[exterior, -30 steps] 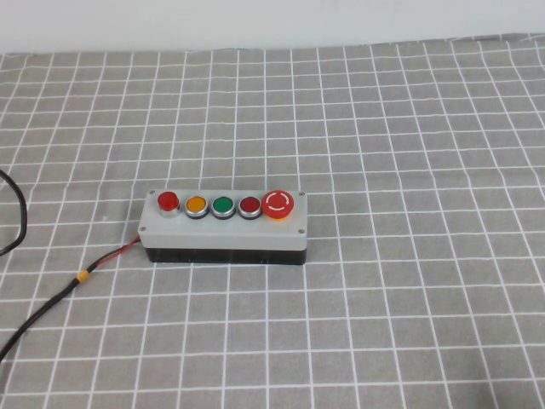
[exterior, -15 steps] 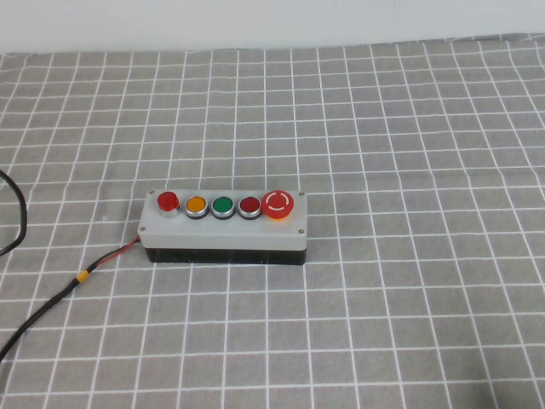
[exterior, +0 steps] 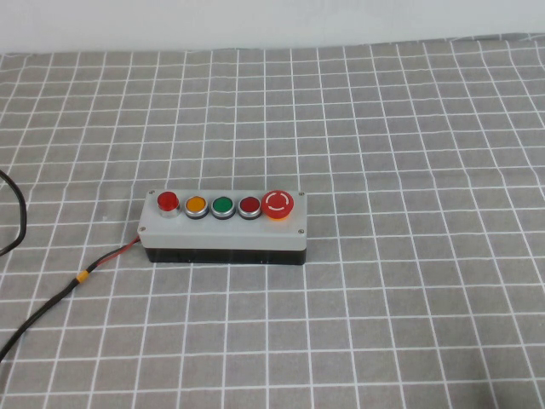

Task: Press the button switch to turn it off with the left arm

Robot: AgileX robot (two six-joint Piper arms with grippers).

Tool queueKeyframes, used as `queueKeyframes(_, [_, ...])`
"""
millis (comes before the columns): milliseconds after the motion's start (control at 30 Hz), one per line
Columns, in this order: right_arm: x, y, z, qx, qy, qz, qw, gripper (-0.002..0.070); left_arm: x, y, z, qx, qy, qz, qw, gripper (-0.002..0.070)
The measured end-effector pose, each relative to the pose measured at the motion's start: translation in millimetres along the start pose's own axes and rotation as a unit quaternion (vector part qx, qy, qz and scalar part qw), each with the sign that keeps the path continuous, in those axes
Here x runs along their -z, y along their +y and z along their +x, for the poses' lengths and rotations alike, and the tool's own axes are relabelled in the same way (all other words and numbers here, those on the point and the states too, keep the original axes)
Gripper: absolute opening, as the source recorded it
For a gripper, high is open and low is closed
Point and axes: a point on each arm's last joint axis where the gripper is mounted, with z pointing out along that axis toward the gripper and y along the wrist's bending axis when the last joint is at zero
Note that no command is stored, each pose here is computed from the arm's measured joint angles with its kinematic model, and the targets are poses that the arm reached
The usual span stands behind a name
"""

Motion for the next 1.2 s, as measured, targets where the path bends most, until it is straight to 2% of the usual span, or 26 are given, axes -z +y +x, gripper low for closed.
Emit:
queueKeyframes(167, [0, 0, 0, 0.0, 0.0, 0.0, 1.0, -0.0016, -8, 2.7, -1, -0.009, -0.037, -0.011, 0.999, -0.0003])
queueKeyframes(333, [0, 0, 0, 0.0, 0.0, 0.0, 1.0, -0.0016, -34, 5.7, 14, -0.031, -0.069, -0.018, 0.997, -0.0003])
queueKeyframes(800, [0, 0, 0, 0.0, 0.0, 0.0, 1.0, -0.0016, -95, 13.5, 98, -0.02, -0.137, -0.021, 0.99, -0.0003])
queueKeyframes(1067, [0, 0, 0, 0.0, 0.0, 0.0, 1.0, -0.0016, -92, 25.2, 103, -0.011, -0.152, -0.108, 0.982, -0.0003])
queueKeyframes(1200, [0, 0, 0, 0.0, 0.0, 0.0, 1.0, -0.0016, -88, 25.0, 113, -0.007, -0.128, -0.115, 0.985, -0.0003])
